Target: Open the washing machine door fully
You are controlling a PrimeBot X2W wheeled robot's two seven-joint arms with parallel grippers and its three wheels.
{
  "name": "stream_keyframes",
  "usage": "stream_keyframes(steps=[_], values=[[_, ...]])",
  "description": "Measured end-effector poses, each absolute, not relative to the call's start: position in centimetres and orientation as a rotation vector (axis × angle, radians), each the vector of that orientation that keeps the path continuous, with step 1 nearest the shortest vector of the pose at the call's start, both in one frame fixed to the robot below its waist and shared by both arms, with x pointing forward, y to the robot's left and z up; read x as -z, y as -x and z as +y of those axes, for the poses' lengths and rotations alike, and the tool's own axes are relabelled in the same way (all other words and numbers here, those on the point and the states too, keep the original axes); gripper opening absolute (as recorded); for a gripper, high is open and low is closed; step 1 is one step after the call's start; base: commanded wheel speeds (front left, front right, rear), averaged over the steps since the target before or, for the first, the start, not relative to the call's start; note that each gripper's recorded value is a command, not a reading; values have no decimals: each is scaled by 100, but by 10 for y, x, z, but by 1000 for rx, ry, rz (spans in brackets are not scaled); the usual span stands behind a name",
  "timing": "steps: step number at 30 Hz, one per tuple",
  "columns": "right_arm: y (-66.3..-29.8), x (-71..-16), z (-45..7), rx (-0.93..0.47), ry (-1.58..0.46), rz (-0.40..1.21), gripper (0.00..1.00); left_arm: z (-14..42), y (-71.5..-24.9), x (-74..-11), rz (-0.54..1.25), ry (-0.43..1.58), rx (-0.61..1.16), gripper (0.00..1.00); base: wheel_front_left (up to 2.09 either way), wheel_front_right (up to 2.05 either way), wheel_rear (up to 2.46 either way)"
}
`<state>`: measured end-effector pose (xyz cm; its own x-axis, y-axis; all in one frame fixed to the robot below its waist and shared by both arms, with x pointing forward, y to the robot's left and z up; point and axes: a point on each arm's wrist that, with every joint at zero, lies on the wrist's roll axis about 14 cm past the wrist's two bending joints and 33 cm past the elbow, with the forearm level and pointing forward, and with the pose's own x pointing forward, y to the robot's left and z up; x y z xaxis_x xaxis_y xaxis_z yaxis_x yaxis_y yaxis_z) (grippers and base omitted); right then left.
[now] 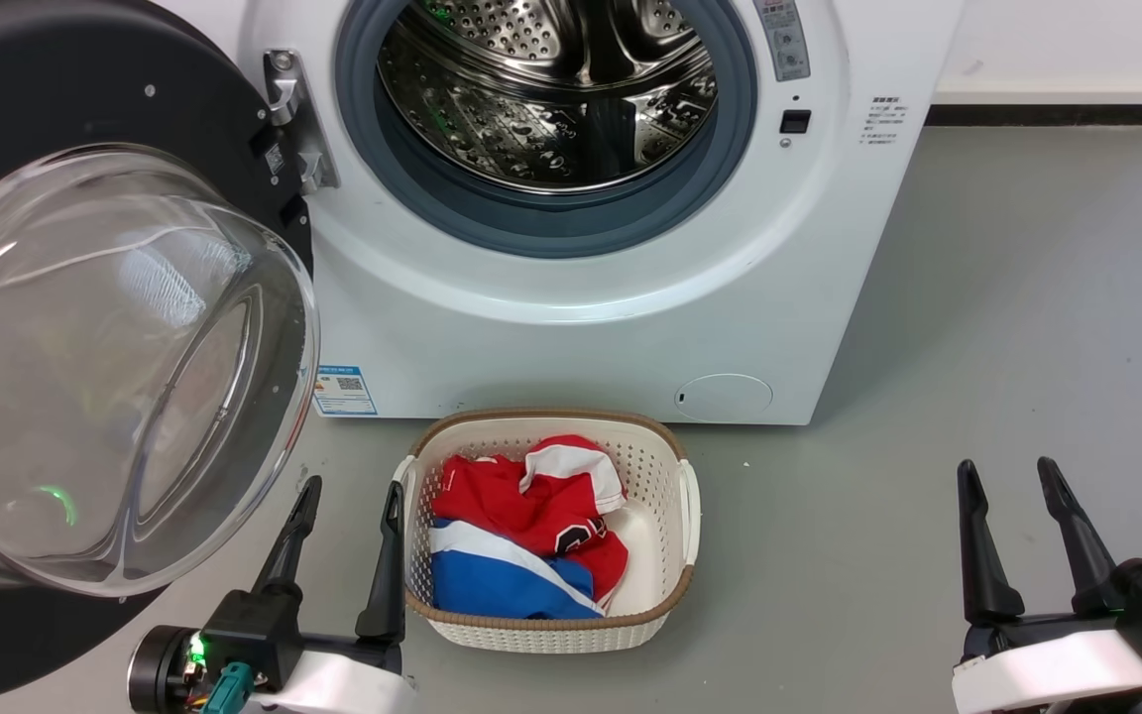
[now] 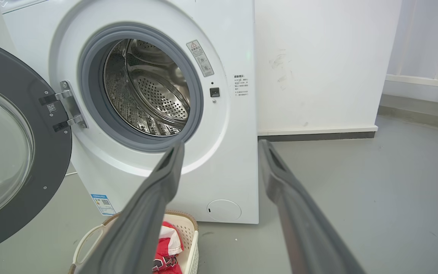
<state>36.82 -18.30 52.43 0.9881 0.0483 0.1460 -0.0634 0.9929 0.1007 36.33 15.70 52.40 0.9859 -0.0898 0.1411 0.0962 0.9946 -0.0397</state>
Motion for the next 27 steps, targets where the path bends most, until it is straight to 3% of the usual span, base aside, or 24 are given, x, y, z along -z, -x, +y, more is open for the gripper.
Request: stream_keyframes(steps=[27], values=[[-364,-521,-189,-36,-112,-134,100,146,-361,-518,-119,94,117,100,0,0,0]])
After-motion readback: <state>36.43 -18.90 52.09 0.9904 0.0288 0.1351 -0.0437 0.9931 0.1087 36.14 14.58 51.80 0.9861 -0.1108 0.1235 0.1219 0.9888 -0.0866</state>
